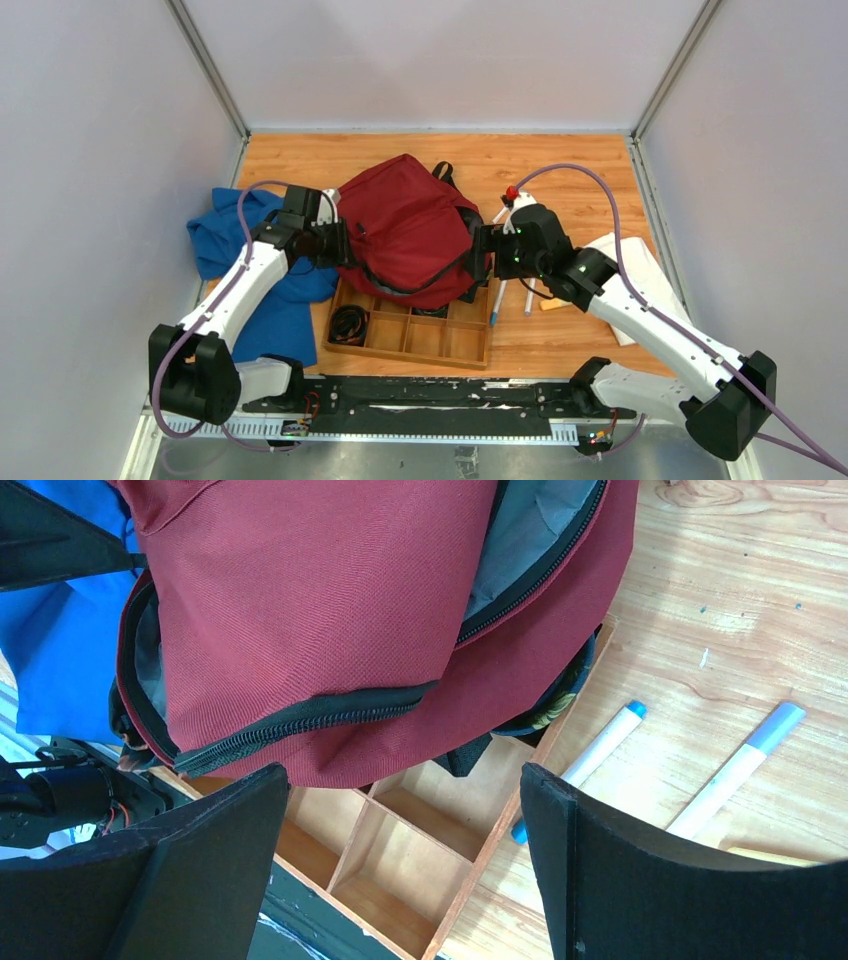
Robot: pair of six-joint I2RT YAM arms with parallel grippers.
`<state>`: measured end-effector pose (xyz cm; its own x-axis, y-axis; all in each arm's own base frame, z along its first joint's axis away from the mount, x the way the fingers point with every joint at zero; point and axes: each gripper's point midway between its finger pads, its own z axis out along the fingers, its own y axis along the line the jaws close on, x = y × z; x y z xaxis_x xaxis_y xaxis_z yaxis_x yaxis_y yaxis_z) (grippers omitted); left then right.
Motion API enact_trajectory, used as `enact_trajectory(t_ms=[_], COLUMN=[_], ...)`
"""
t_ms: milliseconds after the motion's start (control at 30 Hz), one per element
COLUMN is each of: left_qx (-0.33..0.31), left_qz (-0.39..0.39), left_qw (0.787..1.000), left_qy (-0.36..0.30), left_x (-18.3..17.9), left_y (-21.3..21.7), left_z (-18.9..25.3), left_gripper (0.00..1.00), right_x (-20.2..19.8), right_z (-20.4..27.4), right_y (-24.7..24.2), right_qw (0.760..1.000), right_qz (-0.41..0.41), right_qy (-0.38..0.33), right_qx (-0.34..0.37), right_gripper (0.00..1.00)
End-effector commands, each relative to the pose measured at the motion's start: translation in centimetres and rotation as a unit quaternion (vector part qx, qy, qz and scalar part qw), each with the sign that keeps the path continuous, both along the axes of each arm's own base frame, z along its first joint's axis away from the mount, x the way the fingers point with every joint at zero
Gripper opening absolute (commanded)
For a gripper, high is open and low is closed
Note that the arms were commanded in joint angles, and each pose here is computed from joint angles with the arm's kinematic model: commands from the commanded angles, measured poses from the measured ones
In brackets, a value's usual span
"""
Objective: Pack the student bag
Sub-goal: Zip the student bag at the center of the board.
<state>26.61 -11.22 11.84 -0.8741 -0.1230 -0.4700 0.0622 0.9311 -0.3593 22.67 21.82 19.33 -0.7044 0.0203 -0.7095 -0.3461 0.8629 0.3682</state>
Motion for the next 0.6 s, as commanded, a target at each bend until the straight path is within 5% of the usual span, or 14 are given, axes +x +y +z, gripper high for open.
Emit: enact_trajectory(t_ms=[0,233,500,567], left_qx=[-0.005,-0.009,-0.017,-0.021], left_qz=[-0.021,-0.022,-0.010,-0.005], left_qw=[1.000,1.000,1.000,1.000], left_qy=[-0.006,-0.009,-0.013,-0.017], left_x=[-0.03,0.01,0.31,0.45], left_y=[-0.25,-0.36,-0.53,-0.58], left_z=[0.87,1.14,1.32,1.66], left_gripper=[0.38,0.33,0.00,0.00], right_x=[-0.24,-0.12,-0.09,-0.10], right_z=[0.15,0.14,0.19,0.17], right_y=[0.64,1.01,1.12,1.13], right_qw=[1.000,1.000,1.000,1.000], right_qz=[0.009,0.013,0.015,0.014], right_qy=[0.001,0.004,0.004,0.005], right_qx=[0.010,0.013,0.013,0.014], right_gripper=[0.90,0.89,0.89,0.89])
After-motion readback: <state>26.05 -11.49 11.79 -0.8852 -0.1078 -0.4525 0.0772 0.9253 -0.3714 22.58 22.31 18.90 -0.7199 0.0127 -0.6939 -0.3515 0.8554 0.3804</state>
